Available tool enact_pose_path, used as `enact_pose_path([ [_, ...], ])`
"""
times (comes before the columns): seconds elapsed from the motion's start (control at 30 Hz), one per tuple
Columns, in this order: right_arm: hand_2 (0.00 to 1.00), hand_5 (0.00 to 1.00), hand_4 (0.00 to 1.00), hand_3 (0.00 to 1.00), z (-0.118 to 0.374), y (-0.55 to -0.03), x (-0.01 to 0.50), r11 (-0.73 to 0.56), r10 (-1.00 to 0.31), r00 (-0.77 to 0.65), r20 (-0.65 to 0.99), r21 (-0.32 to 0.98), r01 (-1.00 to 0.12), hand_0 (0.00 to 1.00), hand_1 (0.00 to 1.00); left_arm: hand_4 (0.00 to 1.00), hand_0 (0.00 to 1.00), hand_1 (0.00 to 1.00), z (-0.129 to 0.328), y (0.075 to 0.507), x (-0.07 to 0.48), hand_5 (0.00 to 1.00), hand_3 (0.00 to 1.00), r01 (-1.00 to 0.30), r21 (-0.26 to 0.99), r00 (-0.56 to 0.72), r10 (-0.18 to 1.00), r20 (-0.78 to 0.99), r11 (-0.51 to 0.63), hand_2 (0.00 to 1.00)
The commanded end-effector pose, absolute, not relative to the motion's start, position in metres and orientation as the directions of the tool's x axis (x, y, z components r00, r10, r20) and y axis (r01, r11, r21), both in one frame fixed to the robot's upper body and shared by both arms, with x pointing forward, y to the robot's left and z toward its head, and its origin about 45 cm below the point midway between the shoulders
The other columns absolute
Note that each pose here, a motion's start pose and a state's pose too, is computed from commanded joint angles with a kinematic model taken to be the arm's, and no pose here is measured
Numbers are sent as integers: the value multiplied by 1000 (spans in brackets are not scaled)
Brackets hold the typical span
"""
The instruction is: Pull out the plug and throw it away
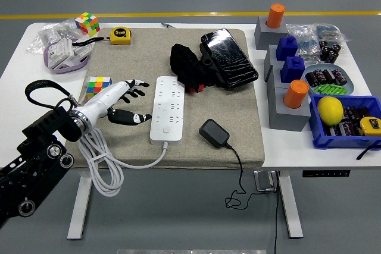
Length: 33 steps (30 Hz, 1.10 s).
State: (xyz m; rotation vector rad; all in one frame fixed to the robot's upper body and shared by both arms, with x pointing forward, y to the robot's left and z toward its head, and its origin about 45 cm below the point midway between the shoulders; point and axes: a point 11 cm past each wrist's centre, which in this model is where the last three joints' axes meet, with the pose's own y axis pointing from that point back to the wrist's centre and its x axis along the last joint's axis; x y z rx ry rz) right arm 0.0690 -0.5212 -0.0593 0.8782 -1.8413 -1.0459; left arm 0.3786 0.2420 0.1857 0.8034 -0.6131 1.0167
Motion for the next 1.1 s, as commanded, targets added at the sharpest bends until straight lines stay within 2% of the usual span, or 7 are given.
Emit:
enact_pose_path([
  [1.1,670,461,964,568,-60,-522,65,411,-845,-436,308,897,-163,567,646,826,584,750,192,243,380,259,871,-915,281,394,487,779,291,780],
])
